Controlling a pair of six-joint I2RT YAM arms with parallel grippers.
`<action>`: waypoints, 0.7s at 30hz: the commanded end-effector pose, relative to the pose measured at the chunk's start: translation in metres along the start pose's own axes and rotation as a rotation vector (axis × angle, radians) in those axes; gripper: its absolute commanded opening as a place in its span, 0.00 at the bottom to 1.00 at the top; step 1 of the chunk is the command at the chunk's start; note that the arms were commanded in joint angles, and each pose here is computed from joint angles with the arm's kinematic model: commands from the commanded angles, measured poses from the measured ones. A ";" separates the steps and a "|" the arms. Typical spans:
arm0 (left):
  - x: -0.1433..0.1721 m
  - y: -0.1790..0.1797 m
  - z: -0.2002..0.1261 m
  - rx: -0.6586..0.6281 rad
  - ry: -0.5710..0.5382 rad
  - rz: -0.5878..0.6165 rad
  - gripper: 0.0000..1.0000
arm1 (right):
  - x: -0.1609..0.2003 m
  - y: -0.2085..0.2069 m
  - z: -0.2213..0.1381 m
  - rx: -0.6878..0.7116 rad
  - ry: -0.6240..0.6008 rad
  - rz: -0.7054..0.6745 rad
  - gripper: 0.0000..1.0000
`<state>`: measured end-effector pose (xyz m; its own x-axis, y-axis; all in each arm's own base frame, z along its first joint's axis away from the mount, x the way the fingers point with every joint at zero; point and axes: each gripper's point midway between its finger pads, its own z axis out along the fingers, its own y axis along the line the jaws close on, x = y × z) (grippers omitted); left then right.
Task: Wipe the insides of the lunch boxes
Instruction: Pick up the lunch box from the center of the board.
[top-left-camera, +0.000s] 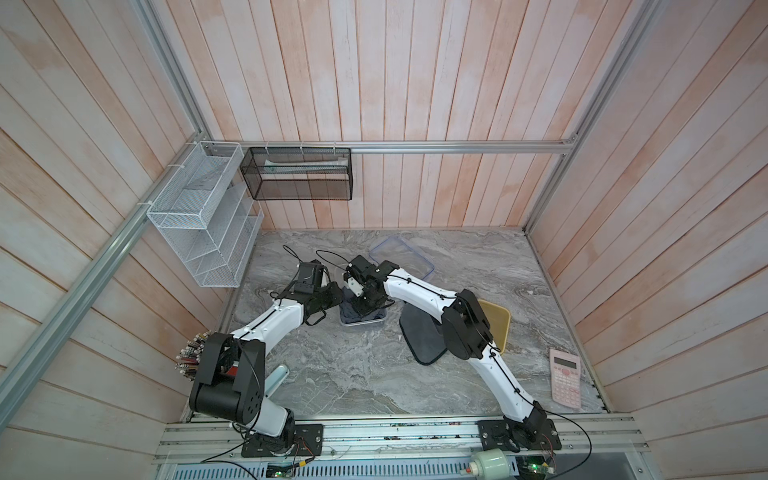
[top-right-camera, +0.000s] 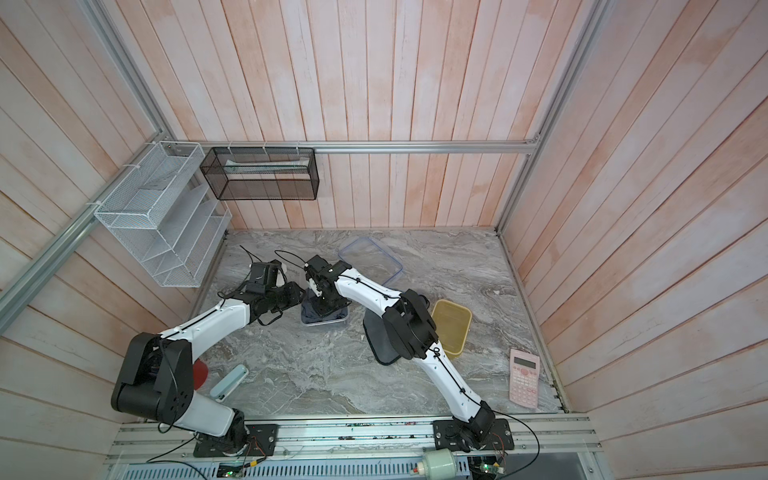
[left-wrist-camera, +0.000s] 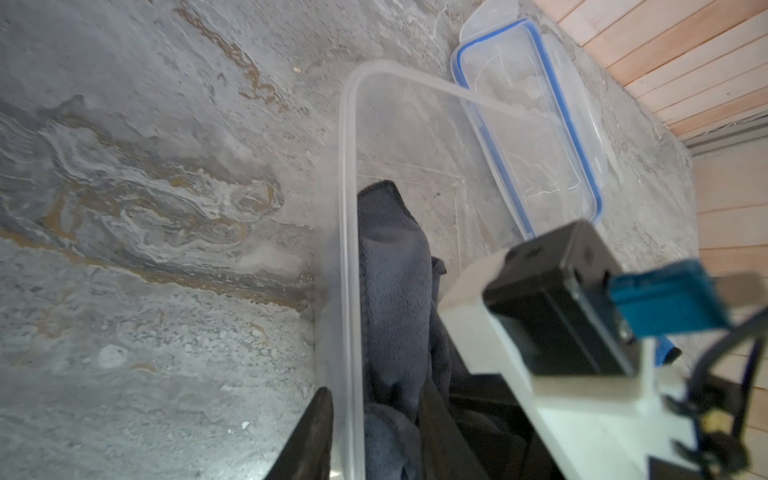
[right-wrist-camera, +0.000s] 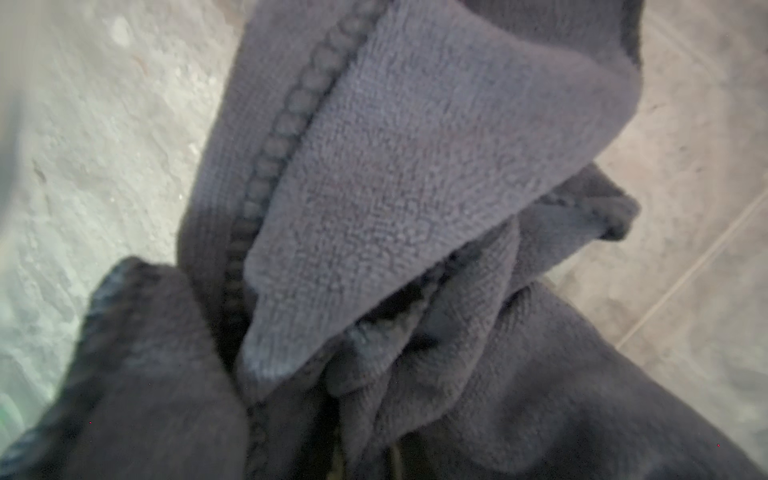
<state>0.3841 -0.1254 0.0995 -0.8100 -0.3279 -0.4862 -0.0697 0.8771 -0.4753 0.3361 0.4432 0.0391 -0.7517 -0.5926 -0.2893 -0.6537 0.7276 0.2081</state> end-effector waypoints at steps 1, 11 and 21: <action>0.005 0.000 0.005 0.002 0.009 -0.004 0.32 | -0.004 -0.013 0.004 0.032 -0.029 0.037 0.00; 0.015 0.004 0.011 -0.077 0.051 0.057 0.17 | -0.017 -0.046 0.005 0.123 -0.075 0.072 0.00; 0.019 0.005 0.013 -0.107 0.069 0.084 0.15 | -0.029 -0.049 0.015 0.107 -0.090 0.087 0.00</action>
<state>0.3759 -0.1340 0.0804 -0.8453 -0.2517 -0.4713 -0.0587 0.9205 -0.3863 0.3886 0.4341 0.0429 -0.7774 -0.4947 -0.3884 -0.5856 0.7946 0.1600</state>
